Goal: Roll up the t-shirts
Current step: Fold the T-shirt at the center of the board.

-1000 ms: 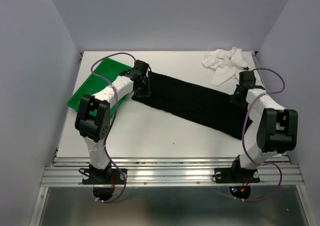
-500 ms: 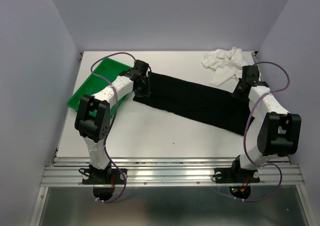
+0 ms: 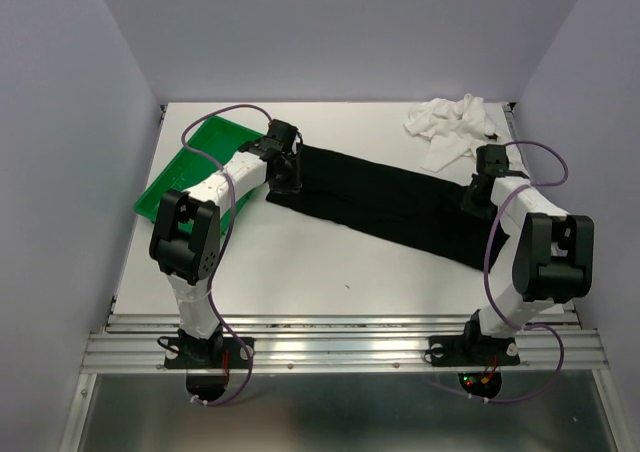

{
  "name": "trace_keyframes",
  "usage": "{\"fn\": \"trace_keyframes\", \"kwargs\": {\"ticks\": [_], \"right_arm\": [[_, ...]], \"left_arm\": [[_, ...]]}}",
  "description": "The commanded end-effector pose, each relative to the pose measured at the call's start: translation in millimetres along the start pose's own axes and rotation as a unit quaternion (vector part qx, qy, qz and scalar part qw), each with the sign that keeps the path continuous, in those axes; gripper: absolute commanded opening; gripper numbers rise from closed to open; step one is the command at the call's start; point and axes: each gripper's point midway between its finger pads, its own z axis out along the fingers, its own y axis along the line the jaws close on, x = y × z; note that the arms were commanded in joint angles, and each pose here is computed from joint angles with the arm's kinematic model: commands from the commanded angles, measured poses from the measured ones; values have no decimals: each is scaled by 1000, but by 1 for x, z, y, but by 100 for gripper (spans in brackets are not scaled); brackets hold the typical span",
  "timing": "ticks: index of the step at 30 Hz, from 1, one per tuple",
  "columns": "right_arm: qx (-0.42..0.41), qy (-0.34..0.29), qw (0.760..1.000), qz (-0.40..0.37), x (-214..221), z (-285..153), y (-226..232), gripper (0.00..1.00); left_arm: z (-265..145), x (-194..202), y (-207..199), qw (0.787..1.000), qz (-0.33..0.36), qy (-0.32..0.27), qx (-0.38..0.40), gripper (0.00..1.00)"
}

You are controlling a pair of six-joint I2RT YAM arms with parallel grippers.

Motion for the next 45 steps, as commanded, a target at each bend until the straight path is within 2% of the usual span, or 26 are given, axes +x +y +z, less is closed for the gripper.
{"fn": "trace_keyframes", "kwargs": {"ticks": [1,4,13,14,15,16,18,21,23,27,31,35,45], "right_arm": [[5,-15,1000,6,-10,0,-2,17],[2,-19,1000,8,-14,-1,-1,4],[-10,-48,999,24,-25,-22,0,5],[-11,-46,999,25,-24,-24,0,7],[-13,-45,999,25,-23,-25,0,22],[-14,-45,999,25,-22,-26,0,27],[-11,-38,999,24,-16,-23,-2,34],[-7,-29,999,23,-9,-20,-4,34],[-9,-26,999,23,-5,-17,-4,33],[-13,-26,999,22,-5,-17,-3,16],[-13,-30,999,22,-9,-18,-2,18],[-15,-33,999,22,-12,-19,-1,1],[-34,-80,996,34,-39,-45,4,1]], "left_arm": [[-15,-6,-5,1000,4,-19,12,36],[-14,-6,-5,1000,4,-19,12,36],[-13,-5,-6,1000,5,-17,12,36],[-13,-6,-5,1000,5,-17,11,36],[-13,-6,-6,1000,6,-18,13,36],[-13,-6,-6,1000,6,-18,12,36],[-13,-6,-6,1000,5,-18,13,36],[-14,-6,-7,1000,5,-17,14,36],[-15,-7,-7,1000,6,-20,14,36],[-16,-6,-6,1000,6,-19,13,36],[-17,-8,-7,1000,8,-21,15,36],[-18,-7,-8,1000,8,-21,14,36],[-18,-5,-6,1000,8,-20,12,36]]}}
